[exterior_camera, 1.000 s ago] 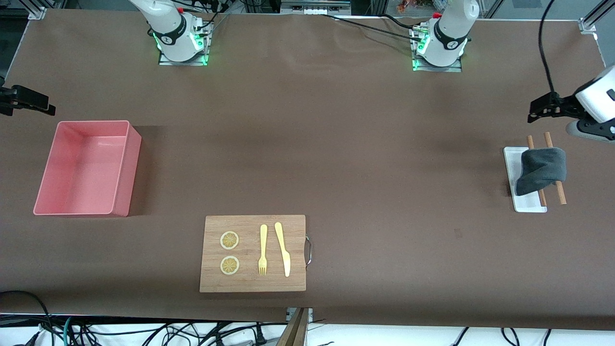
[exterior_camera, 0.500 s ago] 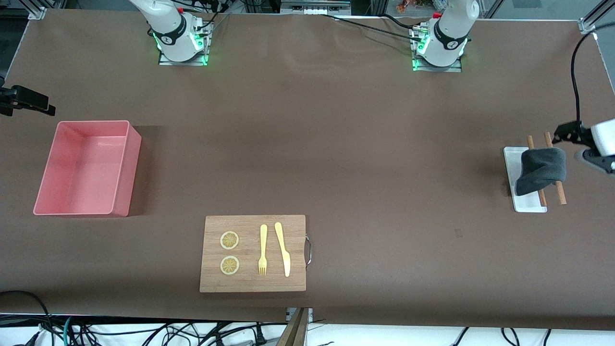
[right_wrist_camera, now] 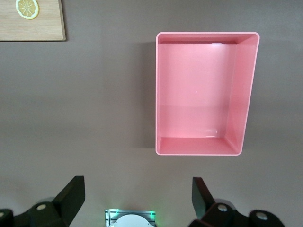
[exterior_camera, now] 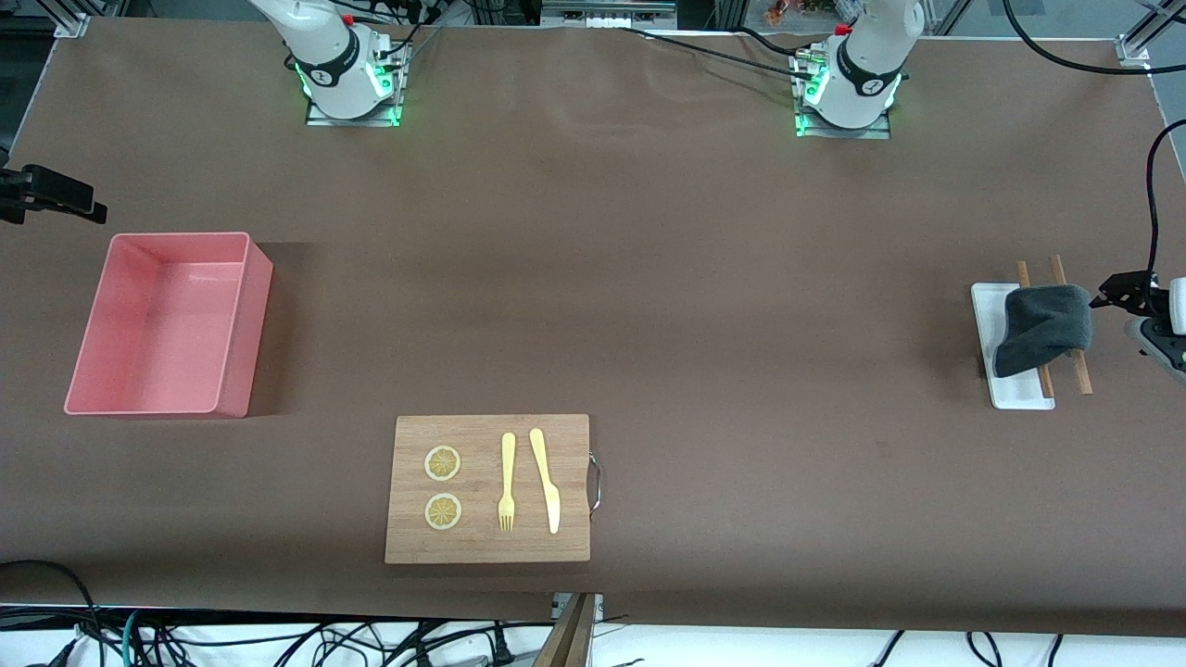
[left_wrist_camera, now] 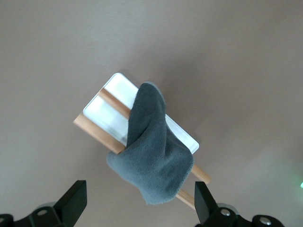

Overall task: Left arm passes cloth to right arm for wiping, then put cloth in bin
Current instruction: 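Lower the left gripper onto the grey cloth on the white holder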

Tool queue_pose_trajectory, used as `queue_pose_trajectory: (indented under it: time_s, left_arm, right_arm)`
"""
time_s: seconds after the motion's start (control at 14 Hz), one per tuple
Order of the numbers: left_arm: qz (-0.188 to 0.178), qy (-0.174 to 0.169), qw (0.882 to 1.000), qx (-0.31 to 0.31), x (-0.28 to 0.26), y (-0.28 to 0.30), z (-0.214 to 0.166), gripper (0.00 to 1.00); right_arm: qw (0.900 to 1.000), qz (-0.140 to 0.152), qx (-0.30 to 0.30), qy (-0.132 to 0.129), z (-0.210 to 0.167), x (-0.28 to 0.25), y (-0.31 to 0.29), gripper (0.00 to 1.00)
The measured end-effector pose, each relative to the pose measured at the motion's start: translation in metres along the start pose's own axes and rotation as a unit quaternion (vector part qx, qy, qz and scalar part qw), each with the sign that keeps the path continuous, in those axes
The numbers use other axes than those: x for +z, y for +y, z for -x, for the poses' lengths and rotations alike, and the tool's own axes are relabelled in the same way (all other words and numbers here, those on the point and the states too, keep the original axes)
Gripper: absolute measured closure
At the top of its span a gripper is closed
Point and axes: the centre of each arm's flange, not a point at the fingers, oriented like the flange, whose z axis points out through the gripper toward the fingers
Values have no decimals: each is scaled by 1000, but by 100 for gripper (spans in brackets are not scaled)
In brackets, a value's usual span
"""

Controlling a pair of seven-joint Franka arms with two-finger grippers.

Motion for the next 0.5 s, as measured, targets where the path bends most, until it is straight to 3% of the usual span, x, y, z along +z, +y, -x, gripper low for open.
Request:
queue_pose_trajectory:
  time_s: [0.14,0.5]
  left_arm:
    - [17,-4,998,60,27,-5,-16,0]
    - [41,-7,991,130,88,-26,-32,6]
  right_arm:
    - [1000,-2,0,0,0,0,0,0]
    - [1000,-2,2,4,-1,-1,2,0]
